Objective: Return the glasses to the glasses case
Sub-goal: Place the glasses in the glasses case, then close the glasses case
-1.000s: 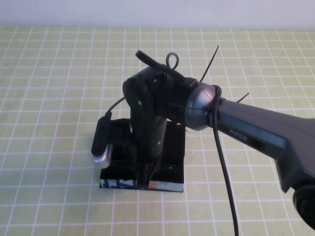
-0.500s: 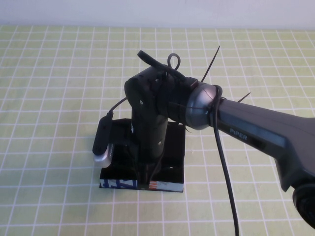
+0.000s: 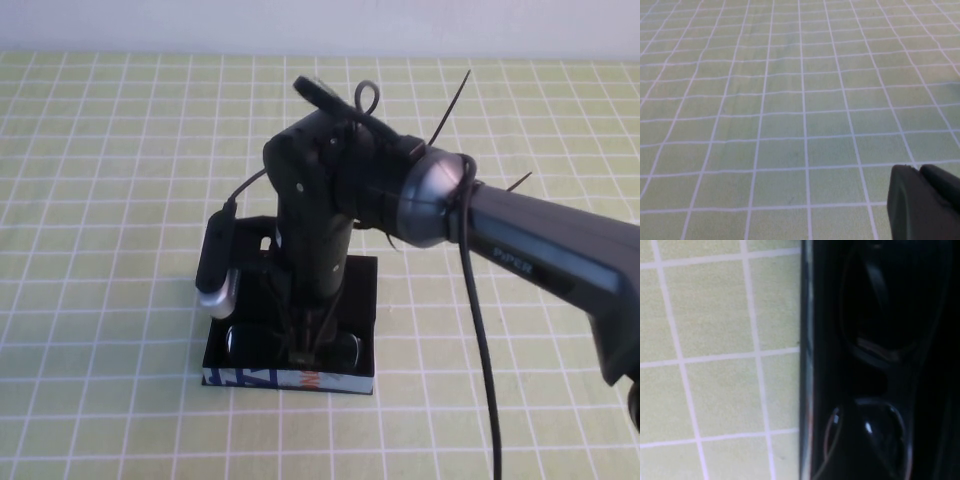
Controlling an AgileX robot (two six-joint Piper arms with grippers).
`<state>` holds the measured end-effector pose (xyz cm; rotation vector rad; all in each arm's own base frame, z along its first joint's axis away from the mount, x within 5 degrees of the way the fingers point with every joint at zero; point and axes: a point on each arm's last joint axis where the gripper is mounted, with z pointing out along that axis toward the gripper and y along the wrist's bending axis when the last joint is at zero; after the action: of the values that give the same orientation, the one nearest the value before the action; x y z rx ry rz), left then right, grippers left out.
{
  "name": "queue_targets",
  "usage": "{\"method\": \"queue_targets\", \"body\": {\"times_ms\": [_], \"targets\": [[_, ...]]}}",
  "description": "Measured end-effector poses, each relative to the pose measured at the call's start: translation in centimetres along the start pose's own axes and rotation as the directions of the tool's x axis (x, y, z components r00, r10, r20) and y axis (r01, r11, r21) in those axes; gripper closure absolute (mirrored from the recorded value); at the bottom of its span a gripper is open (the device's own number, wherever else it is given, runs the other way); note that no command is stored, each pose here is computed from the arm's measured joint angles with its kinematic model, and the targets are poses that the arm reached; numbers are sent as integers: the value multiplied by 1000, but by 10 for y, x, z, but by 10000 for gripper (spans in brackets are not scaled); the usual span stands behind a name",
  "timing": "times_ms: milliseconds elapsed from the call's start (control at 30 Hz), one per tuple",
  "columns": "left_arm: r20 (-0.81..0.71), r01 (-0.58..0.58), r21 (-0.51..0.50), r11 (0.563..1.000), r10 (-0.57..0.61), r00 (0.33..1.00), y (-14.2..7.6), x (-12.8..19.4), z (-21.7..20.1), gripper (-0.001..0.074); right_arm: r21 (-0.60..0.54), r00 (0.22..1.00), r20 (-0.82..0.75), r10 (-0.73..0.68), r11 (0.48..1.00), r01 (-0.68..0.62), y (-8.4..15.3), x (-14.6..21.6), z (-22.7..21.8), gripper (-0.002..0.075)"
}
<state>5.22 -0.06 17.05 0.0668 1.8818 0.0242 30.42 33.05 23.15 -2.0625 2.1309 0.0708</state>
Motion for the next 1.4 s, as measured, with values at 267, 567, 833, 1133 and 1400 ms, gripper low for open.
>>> {"method": "queue_targets", "body": {"times_ms": [267, 567, 833, 1133, 1400], "targets": [[0, 0, 0, 1000, 0, 1000, 0, 0, 0, 737, 90, 992, 51, 116, 989, -120, -8, 12, -43, 533], [0, 0, 0, 1000, 0, 1000, 0, 0, 0, 737, 108, 963, 81, 256, 958, -264, -31, 38, -59, 733], [0, 0, 0, 1000, 0, 1000, 0, 0, 0, 737, -46, 883, 181, 433, 900, -433, -55, 65, -63, 737], [121, 11, -2, 1000, -11, 993, 0, -11, -1, 737, -204, 764, 271, 585, 811, -549, -75, 90, -71, 737], [304, 353, 119, 928, -373, 877, 0, -30, -5, 737, -243, 735, 280, 618, 786, -569, -75, 88, -72, 737]]}}
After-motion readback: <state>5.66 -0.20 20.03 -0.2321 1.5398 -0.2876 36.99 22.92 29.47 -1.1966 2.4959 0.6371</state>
